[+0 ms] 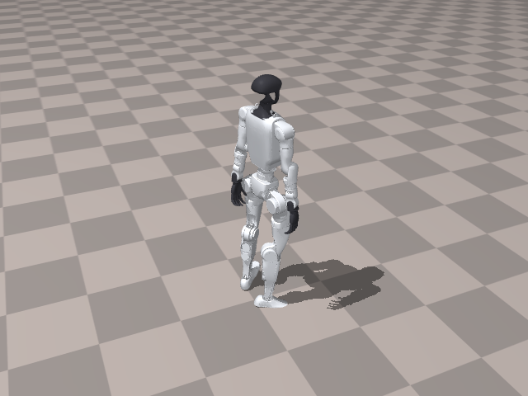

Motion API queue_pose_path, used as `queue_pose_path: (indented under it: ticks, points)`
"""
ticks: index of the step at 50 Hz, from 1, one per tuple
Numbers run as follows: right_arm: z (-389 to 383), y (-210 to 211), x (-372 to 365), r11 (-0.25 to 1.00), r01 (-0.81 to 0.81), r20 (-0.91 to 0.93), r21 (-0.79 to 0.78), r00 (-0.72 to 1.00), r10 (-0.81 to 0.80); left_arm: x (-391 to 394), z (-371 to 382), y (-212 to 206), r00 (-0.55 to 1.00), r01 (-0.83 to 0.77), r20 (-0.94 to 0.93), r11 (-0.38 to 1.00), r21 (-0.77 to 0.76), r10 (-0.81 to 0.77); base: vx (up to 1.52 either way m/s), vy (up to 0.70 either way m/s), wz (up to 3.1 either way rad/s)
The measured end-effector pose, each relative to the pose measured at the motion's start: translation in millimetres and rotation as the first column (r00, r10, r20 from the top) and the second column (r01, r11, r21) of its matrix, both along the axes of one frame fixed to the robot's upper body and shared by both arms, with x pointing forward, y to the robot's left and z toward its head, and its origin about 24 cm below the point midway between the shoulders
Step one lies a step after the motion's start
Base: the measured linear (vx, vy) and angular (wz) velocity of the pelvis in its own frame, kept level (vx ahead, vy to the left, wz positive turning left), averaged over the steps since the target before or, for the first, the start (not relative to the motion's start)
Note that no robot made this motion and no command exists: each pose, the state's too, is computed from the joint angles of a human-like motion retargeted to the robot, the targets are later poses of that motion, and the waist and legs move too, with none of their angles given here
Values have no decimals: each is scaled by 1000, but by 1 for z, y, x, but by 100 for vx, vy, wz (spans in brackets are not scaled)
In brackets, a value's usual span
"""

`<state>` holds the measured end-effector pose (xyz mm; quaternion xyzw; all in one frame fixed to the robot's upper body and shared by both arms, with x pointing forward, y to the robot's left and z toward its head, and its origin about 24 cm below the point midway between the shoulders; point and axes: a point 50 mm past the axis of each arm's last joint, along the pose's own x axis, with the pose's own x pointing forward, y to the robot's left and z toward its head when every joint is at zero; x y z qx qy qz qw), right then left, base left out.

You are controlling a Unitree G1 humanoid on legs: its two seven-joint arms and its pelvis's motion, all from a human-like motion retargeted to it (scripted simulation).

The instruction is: In place motions

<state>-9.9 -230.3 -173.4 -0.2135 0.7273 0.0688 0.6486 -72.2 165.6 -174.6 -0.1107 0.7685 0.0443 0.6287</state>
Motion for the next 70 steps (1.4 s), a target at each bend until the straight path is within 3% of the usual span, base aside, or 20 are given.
queue_pose_path:
  ticks: [7, 14, 30, 52, 70]
  points:
    - [5, -3, -34, 995, 99, -129, -32, 986, -103, 41, -5, 9, 983, 148, 120, 987, -60, -140, 0, 2, 44]
    - [3, 2, -30, 998, 67, -119, -3, 991, -67, 46, -5, 9, 969, 215, 132, 975, -57, -206, 0, 0, 6]
    - [-4, 16, 22, 992, -56, 49, 110, 997, 51, -3, 2, 6, 976, 201, -67, 976, -83, -206, 0, 0, -9]
    - [2, 2, -21, 998, 15, -116, 60, 993, -8, 24, -3, 3, 968, 251, 38, 963, -97, -248, 0, 0, -4]
    - [-3, 10, 19, 996, -45, 41, 81, 998, 42, 6, 0, 6, 974, 221, -34, 971, -96, -225, -3, -6, -21]
